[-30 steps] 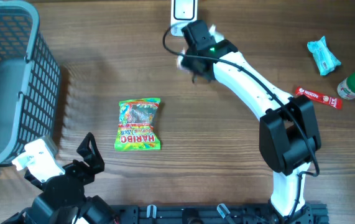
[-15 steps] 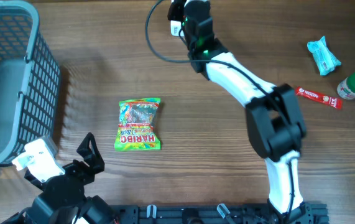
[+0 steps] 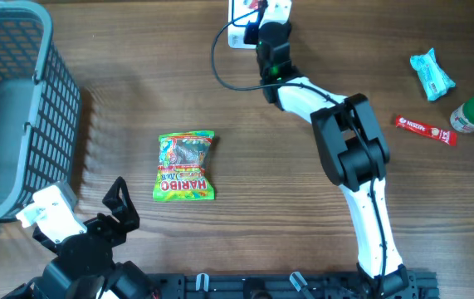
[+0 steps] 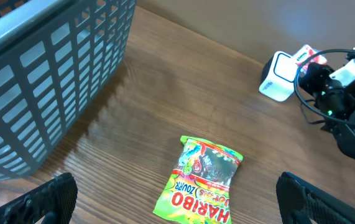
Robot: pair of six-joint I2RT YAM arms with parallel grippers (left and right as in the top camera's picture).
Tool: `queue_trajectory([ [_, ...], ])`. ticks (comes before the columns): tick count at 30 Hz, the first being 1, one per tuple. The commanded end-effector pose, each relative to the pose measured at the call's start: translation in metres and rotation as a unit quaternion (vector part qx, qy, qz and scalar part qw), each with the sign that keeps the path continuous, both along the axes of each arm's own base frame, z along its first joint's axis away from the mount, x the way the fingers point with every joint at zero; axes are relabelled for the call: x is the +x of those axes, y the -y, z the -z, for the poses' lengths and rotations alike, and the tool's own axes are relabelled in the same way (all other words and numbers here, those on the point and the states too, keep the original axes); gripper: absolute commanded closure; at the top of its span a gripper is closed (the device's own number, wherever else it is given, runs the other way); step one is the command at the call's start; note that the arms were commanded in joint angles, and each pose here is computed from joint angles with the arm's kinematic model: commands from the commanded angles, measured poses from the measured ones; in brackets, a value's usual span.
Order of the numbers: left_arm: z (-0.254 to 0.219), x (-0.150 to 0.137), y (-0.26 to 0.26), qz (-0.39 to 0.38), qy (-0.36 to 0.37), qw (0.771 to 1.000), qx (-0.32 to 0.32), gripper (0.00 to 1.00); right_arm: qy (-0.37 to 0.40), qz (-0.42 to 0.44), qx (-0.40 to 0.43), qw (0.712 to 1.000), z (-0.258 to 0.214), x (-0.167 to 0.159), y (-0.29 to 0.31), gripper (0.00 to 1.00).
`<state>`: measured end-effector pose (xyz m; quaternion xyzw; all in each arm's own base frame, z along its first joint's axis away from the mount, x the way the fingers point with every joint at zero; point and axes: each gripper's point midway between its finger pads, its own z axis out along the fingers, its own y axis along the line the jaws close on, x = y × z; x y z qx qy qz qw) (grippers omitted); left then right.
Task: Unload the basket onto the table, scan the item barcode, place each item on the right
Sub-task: 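Hold the Kleenex packet in front of the white scanner, then carry the Kleenex packet right and drop it by the green pack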
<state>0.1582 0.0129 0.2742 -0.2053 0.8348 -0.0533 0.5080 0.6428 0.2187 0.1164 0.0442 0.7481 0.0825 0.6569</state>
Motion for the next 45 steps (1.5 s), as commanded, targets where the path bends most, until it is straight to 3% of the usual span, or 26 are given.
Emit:
queue_trajectory([
  [1, 0.001, 0.000, -0.002, -0.007, 0.001, 1.000, -0.005, 0.00, -0.023, -0.013, -0.019, 0.999, 0.027, -0.003, -0.008, 0.95],
  [11, 0.001, 0.000, -0.002, -0.007, 0.001, 1.000, -0.005, 0.00, -0.020, -0.023, -0.018, 0.999, 0.027, -0.008, -0.021, 0.95],
  [16, 0.001, 0.000, -0.002, -0.007, 0.001, 1.000, -0.005, 0.00, 0.007, -0.007, -0.011, 1.000, -0.019, -0.008, -0.017, 0.96],
  [21, 0.001, 0.000, -0.002, -0.007, 0.001, 1.000, -0.005, 0.00, 0.000, 0.099, -0.079, 0.992, -0.079, -0.021, 0.028, 0.96],
  [25, 0.001, 0.000, -0.002, -0.007, 0.001, 1.000, -0.005, 0.00, -0.060, 0.255, -0.201, 0.944, -0.105, -0.051, 0.103, 0.96],
  [31, 0.001, 0.000, -0.002, -0.007, 0.001, 1.000, -0.005, 0.00, -0.228, 0.334, -0.312, 0.860, -0.054, -0.085, 0.207, 0.96],
  [35, 0.001, 0.000, -0.002, -0.007, 0.001, 1.000, -0.005, 0.00, -0.305, 0.396, -0.262, 0.826, -0.017, -0.117, 0.281, 0.96],
  [44, 0.001, 0.000, -0.002, -0.007, 0.001, 1.000, -0.005, 0.00, -0.440, 0.387, -0.127, 0.801, 0.076, -0.174, 0.371, 0.96],
  [45, 0.001, 0.000, -0.002, -0.007, 0.001, 1.000, -0.005, 0.00, -0.447, 0.392, -0.114, 0.796, 0.083, -0.181, 0.379, 0.91],
])
